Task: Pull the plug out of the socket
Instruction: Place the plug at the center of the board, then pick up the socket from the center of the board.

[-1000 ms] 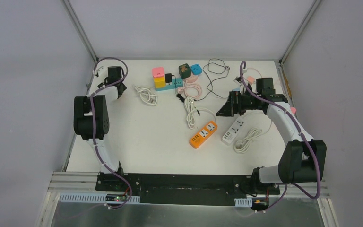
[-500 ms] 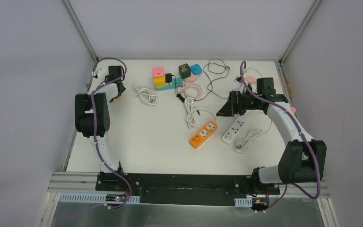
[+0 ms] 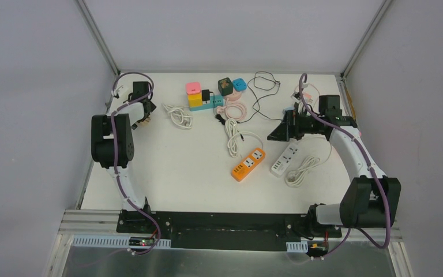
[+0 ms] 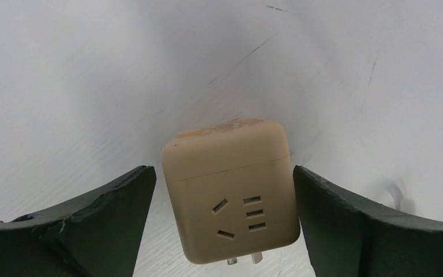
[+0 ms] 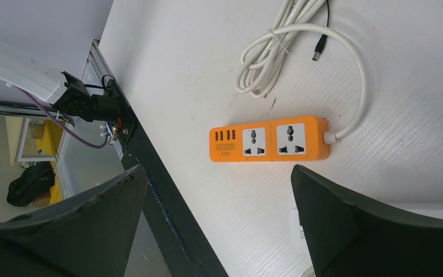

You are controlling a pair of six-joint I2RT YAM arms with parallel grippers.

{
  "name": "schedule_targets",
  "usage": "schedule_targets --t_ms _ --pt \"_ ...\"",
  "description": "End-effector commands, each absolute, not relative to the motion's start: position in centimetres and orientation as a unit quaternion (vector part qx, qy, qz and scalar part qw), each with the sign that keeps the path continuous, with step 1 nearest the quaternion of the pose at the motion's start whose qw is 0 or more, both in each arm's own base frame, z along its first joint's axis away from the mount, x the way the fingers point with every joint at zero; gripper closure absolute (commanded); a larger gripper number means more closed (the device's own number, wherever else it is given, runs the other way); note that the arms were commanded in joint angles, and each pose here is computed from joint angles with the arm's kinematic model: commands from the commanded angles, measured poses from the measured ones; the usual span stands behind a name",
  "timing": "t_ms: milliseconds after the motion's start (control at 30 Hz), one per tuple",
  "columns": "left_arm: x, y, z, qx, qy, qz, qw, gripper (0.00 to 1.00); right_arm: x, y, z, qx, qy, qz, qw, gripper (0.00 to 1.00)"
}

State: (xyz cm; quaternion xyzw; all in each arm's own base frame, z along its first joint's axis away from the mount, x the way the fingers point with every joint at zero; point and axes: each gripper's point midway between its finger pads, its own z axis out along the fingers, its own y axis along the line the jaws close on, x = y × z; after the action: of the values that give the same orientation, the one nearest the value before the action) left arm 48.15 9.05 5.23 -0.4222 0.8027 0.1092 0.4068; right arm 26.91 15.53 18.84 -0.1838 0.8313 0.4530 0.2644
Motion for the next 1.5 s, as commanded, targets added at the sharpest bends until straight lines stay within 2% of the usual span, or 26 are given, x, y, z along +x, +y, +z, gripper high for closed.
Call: schedule_targets --t_ms 0,233,467,700,800,867,1000,1100,1300,1467 --pt "47.5 9.2 7.6 -0.437 0.788 0.097 0.423 0.07 27.4 15.5 21.8 -0.209 0.807 0.459 0.308 0.0" --pt "45.8 7.8 9.8 -0.43 0.788 0.081 0.433 0.03 27.3 15.2 22.2 -0.207 0.804 0.459 0.316 0.0" --pt "42.0 5.2 12.2 -0.414 0.791 0.044 0.449 0.01 27.2 15.2 22.3 -0.21 0.802 0.459 0.32 0.0" --pt "38.8 0.8 15.4 -0.343 0.806 -0.005 0.482 0.01 27.1 15.2 22.5 -0.213 0.8 0.457 0.325 0.0" --pt "37.8 -2.2 16.2 -0.289 0.822 -0.049 0.489 0.01 27.0 15.2 22.6 -0.216 0.798 0.457 0.327 0.0" --pt "37.3 -5.7 16.7 -0.215 0.839 -0.118 0.485 0.01 26.9 15.2 22.7 -0.217 0.797 0.457 0.329 0.0" --pt "35.3 -12.2 18.2 -0.069 0.834 -0.239 0.493 0.03 26.8 15.2 22.8 -0.221 0.795 0.456 0.332 0.0" --pt "33.2 -15.9 18.8 0.007 0.824 -0.286 0.489 0.03 26.8 15.2 22.9 -0.223 0.795 0.454 0.335 0.0" --pt "29.7 -21.8 18.7 0.087 0.807 -0.348 0.47 0.04 26.8 15.1 22.9 -0.225 0.794 0.453 0.336 0.0" --pt "28.2 -25.2 17.9 0.093 0.792 -0.389 0.461 0.05 26.8 15.2 22.9 -0.225 0.794 0.455 0.335 0.0"
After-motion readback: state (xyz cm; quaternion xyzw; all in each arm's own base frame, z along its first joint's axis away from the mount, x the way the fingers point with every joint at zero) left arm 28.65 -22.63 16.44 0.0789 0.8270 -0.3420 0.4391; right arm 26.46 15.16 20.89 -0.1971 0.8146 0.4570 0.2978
